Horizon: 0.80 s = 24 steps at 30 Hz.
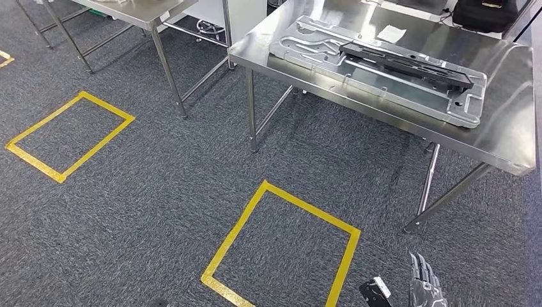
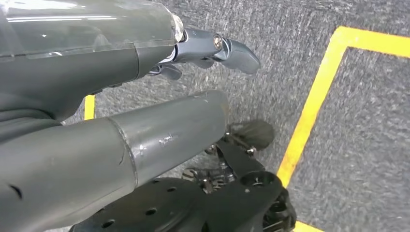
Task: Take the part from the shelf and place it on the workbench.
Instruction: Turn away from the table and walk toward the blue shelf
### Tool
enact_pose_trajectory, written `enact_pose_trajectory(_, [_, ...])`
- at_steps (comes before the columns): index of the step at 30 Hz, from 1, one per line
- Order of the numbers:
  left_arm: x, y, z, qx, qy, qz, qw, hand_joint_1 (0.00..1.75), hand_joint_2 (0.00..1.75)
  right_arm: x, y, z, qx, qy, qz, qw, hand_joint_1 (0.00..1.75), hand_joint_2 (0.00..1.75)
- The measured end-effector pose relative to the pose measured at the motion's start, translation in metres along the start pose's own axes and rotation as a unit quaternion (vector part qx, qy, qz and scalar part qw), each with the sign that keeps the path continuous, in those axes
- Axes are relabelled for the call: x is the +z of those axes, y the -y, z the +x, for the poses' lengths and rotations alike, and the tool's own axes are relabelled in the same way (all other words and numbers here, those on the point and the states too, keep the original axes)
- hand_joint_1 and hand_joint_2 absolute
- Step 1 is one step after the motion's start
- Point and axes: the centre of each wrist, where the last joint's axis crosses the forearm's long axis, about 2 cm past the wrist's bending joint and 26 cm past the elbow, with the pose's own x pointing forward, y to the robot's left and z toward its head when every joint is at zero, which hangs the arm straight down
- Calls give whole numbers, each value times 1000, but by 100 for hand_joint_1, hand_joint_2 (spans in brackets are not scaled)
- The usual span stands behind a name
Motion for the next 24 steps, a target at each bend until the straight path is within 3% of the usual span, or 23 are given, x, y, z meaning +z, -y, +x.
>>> enact_pose_trajectory(24, [1,-5,-3,-7,-10,3,1000,0,0,0,-15,8,-74,-12,0,997,0,0])
